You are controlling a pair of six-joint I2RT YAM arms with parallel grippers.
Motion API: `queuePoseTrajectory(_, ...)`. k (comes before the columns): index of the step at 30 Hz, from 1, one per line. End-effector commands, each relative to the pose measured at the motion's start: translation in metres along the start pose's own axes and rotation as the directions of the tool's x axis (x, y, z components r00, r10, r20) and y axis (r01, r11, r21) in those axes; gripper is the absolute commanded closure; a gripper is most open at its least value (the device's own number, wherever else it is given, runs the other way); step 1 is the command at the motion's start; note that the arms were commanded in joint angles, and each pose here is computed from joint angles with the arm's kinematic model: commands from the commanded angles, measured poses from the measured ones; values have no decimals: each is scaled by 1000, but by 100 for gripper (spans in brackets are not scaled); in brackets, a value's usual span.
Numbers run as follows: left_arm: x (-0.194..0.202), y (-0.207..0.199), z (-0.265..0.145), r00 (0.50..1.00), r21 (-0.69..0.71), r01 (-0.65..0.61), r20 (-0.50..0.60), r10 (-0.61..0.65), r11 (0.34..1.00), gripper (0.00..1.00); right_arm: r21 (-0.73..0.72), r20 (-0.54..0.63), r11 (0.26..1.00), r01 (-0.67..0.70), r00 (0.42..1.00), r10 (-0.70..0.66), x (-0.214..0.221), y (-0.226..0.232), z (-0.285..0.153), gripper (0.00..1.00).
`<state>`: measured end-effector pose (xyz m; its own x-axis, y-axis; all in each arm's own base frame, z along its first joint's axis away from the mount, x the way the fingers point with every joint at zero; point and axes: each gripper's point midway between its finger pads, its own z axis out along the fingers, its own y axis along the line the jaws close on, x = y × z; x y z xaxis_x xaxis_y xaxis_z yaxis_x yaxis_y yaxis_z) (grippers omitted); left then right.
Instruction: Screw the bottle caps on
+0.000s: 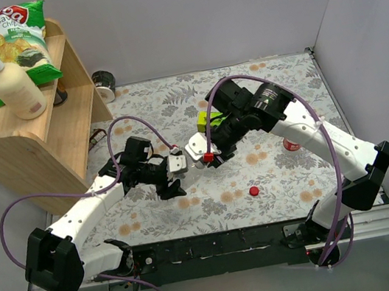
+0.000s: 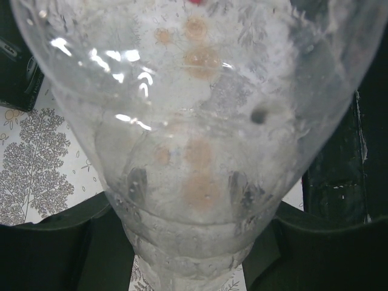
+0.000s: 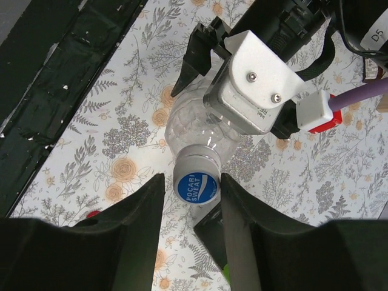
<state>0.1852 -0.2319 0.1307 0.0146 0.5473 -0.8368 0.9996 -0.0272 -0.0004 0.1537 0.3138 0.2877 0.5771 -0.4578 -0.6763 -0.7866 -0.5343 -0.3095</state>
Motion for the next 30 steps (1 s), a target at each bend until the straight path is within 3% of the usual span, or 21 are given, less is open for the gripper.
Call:
queuePoseTrajectory(1,-24,4,-5,997,-2,-55,61,55,998,100,8,5,999,34,999,-34,-3,-4,4,57)
queuePoseTrajectory(7,-28,5,-4,996,-12,-42,78,42,999,100,-1,-12,1000,14,1000,-14,1,-4,8,77)
queuePoseTrajectory(9,-30,5,-4,996,-18,-24,89,25,1000,100,-6,-24,1000,11,1000,-11,4,-2,9,77)
queuePoseTrajectory(11,-31,5,-4,995,-18,-29,97,31,999,100,2,-30,1000,10,999,-10,8,-1,10,66)
queuePoseTrajectory(13,-32,6,-4,994,-16,-31,100,32,999,100,36,-37,999,18,999,-17,10,-5,9,61)
queuePoseTrajectory(19,-29,7,-4,994,-26,-54,89,56,998,100,27,-55,999,-18,998,20,12,-8,10,67)
queuePoseTrajectory(30,-27,6,-5,995,-32,-55,82,57,998,100,68,-62,996,-60,996,65,12,-18,10,57)
